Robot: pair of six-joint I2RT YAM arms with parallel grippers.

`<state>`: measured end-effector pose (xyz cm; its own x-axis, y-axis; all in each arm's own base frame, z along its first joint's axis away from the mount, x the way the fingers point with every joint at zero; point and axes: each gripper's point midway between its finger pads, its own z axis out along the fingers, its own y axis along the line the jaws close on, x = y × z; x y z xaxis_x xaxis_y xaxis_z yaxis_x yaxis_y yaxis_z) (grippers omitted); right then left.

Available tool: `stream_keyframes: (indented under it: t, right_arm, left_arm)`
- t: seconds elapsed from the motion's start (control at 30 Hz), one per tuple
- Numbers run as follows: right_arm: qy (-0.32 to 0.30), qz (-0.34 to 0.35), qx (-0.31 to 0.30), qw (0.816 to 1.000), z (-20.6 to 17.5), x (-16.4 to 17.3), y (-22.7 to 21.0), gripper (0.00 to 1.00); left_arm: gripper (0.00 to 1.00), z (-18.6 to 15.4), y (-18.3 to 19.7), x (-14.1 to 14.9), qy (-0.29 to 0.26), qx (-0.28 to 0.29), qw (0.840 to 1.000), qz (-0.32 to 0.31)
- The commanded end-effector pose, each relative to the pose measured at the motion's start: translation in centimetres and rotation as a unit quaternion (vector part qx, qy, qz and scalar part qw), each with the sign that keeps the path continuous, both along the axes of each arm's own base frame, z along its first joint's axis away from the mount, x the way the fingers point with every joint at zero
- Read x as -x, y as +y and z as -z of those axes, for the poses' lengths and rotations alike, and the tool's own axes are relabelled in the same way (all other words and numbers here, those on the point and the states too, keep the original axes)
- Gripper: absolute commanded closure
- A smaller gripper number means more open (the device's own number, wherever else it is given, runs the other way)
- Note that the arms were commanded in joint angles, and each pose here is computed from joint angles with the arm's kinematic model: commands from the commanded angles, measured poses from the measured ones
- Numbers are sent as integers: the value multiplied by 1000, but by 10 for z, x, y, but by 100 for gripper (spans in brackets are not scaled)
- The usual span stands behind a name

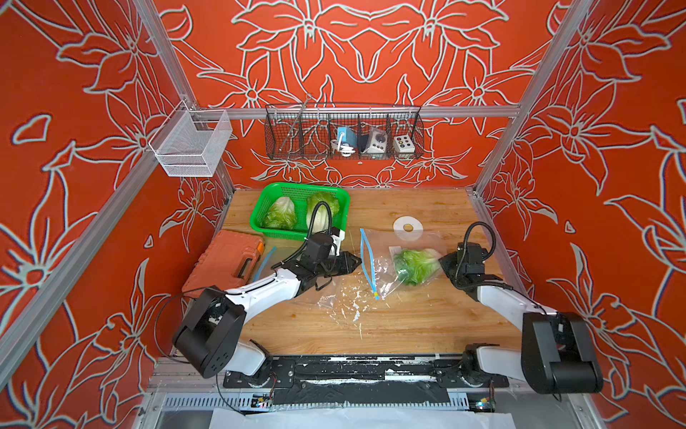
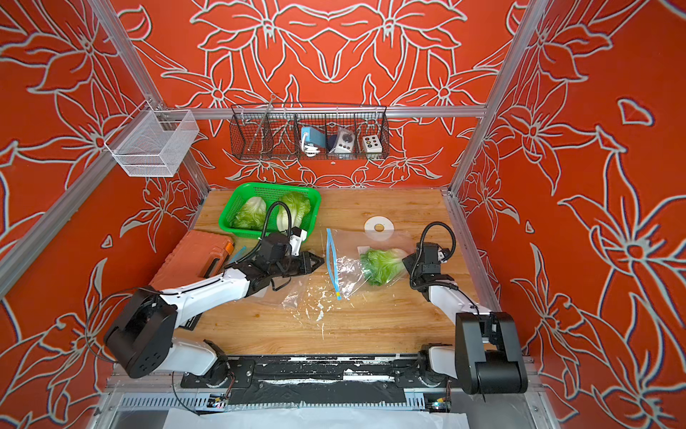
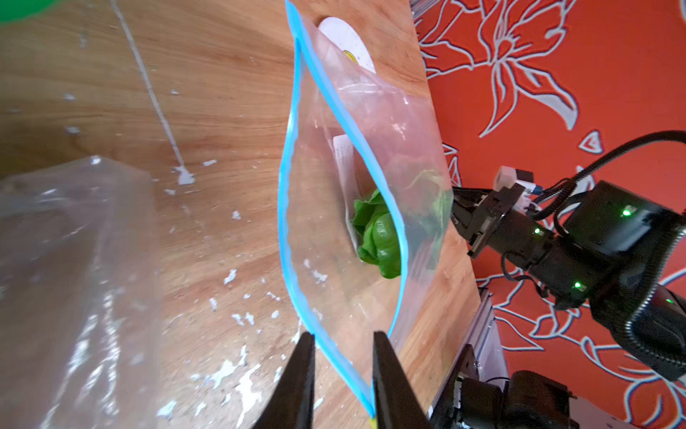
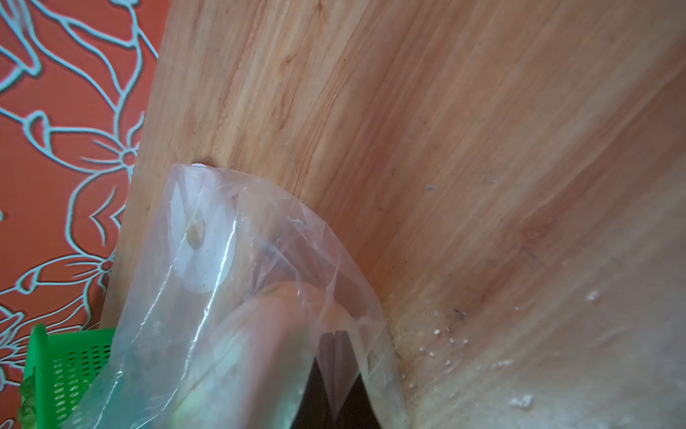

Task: Open the zip-top bag and take out the chinese cabbages
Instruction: Pick up the Chinese cabbage from the zipper food storage bag.

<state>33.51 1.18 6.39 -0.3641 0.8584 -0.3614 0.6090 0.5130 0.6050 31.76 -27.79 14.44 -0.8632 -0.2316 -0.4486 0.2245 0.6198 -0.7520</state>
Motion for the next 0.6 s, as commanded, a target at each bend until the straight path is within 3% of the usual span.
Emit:
stream_keyframes:
  t: [0.0,0.17,0.4,0.57]
  right_arm:
    - [17,3,-17,1000,12,8,2,100]
    - [14,1,-20,1000,10,7,3,100]
    - [11,-1,-21,1000,8,6,4,100]
    - [13,-2,-17,1000,9,7,4,100]
  left_arm:
    - [78,-19,-25,-7,-3,51,999,15]
    - [82,-9,-41,-11,8,44,999,29]
    - [84,18,-37,-15,24,16,1000,13]
    - [77,29,-21,-17,16,-13,1000,0]
